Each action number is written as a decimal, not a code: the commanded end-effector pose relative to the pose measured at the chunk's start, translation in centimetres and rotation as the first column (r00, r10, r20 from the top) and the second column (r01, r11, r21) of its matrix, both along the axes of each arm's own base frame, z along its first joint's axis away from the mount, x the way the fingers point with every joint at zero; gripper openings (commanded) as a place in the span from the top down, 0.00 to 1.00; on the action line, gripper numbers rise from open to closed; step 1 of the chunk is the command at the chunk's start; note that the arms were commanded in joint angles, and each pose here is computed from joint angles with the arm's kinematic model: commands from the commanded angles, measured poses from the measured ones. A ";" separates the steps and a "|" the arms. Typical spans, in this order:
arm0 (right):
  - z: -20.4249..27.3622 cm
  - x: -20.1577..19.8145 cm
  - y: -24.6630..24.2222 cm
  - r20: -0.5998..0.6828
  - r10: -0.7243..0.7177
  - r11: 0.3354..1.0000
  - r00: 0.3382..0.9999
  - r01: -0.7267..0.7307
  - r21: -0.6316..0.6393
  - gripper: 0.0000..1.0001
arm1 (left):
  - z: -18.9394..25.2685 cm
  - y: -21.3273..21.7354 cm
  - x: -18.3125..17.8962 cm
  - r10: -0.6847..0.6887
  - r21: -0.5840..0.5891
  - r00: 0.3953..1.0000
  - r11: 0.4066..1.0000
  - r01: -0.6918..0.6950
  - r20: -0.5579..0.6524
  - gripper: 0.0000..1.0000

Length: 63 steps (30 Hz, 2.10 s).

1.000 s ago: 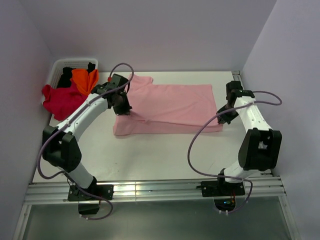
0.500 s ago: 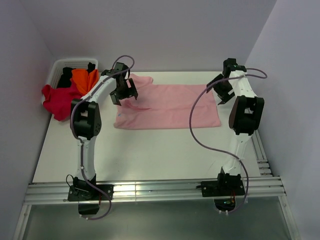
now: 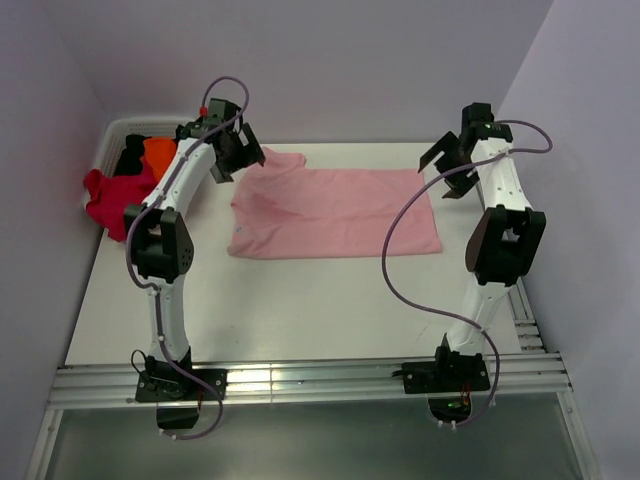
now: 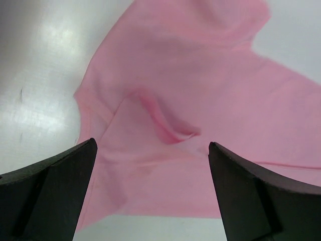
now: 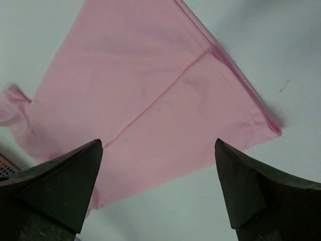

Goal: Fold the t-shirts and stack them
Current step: Fold the flattened tshirt in 1/3 of the way, then grap the side of the flattened tshirt furthest away from the robot with both arms

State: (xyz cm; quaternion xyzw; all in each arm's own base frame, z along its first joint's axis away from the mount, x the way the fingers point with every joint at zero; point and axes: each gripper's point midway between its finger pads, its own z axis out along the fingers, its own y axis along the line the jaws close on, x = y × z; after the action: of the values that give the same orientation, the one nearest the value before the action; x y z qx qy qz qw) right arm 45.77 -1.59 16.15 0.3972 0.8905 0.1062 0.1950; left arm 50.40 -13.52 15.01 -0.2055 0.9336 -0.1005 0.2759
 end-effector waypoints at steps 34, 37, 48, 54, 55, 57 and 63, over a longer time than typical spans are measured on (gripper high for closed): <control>-2.8 -8.5 0.8 -0.010 0.016 0.999 1.000 -0.016 -0.047 0.02 | -12.5 -5.6 16.0 -0.082 -0.529 0.959 0.820 0.220 0.272 0.17; -3.6 -5.8 1.8 0.005 0.053 0.998 0.999 -0.053 -0.018 0.04 | -11.9 -4.9 16.7 -0.054 -0.508 0.953 0.836 0.206 0.298 0.36; -3.2 7.1 1.9 0.187 0.084 0.996 0.979 -0.080 -0.030 0.09 | -10.1 -2.6 16.3 -0.013 -0.513 0.959 0.843 0.163 0.283 1.00; -5.5 12.9 0.6 0.202 -0.003 0.999 0.979 0.011 -0.037 0.10 | -7.1 -1.9 14.3 -0.015 -0.502 0.961 0.851 0.157 0.275 1.00; -6.3 13.7 0.6 0.205 -0.027 0.999 0.978 0.032 -0.023 0.11 | -7.2 -1.9 14.0 -0.021 -0.503 0.962 0.849 0.160 0.271 1.00; -7.0 14.3 0.4 0.210 -0.052 0.998 0.976 0.056 -0.012 0.12 | -7.1 -2.1 13.8 -0.026 -0.511 0.964 0.844 0.162 0.263 1.00; -9.1 16.0 1.2 0.233 -0.143 0.989 0.962 0.128 0.076 0.13 | -6.6 -3.6 12.8 -0.074 -0.522 0.960 0.827 0.210 0.269 1.00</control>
State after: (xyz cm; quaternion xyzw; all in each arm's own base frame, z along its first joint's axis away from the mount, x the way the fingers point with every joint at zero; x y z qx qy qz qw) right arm 59.36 -0.46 5.31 0.4243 0.8572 0.1404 0.2557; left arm 63.59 -15.79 3.55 -0.2325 0.8476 -0.3859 0.2804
